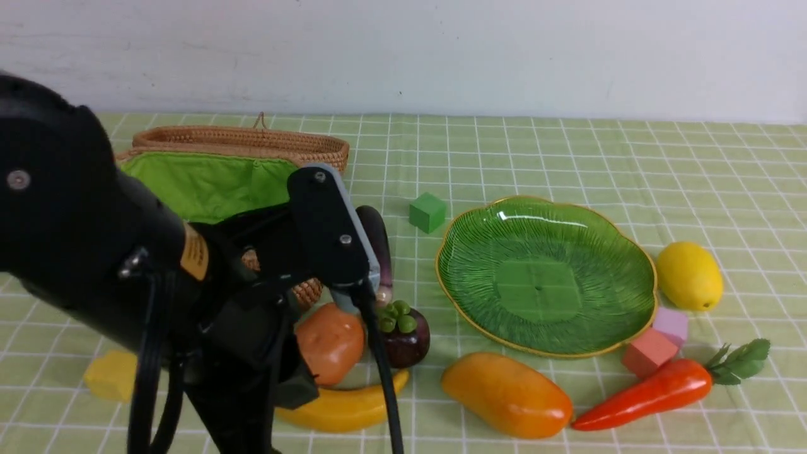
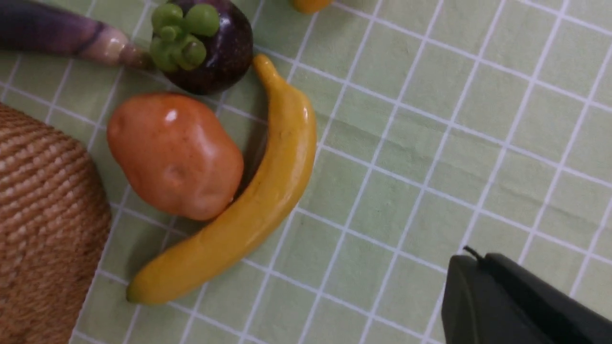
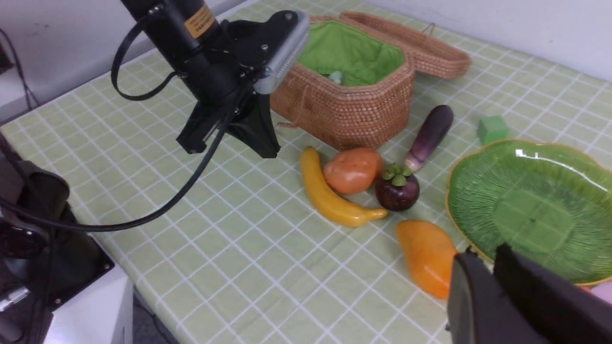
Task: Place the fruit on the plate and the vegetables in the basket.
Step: Use the left arm to grab a banana and put it into the right plate
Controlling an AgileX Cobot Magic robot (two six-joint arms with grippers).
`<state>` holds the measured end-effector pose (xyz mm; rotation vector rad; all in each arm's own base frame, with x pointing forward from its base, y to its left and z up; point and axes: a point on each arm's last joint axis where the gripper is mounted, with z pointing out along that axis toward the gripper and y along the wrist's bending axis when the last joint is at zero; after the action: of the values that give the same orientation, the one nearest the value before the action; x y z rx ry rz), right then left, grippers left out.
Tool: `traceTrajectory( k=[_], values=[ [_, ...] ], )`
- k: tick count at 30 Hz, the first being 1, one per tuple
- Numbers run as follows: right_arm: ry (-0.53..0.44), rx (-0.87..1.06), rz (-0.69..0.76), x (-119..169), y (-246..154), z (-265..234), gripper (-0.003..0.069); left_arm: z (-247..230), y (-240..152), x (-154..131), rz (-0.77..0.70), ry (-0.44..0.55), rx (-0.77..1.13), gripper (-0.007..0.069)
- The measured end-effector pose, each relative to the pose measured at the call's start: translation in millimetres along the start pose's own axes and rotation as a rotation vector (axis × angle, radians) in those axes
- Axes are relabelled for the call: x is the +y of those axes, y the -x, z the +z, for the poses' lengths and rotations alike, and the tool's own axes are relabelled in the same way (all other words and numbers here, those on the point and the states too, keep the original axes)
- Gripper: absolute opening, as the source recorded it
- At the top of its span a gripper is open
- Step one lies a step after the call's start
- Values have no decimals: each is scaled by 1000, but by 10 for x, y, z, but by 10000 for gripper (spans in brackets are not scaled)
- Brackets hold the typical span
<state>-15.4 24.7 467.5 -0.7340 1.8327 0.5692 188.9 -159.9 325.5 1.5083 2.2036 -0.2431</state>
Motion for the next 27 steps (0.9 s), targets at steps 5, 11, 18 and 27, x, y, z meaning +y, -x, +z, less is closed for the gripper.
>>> traceTrajectory(
  k=[5, 11, 18, 27],
  values=[
    [-10, 1, -19, -8, -3, -3, 76, 389, 74, 96, 109, -73, 37, 6],
    [-11, 1, -28, -9, -3, -3, 80, 928, 90, 212, 235, -119, 106, 244],
    [-11, 1, -28, -9, -3, -3, 90, 1357, 109, 384, 284, -29, 104, 515],
    [-13, 2, -28, -11, -3, -3, 95, 1703, 23, 443, 321, -36, 173, 487]
  ],
)
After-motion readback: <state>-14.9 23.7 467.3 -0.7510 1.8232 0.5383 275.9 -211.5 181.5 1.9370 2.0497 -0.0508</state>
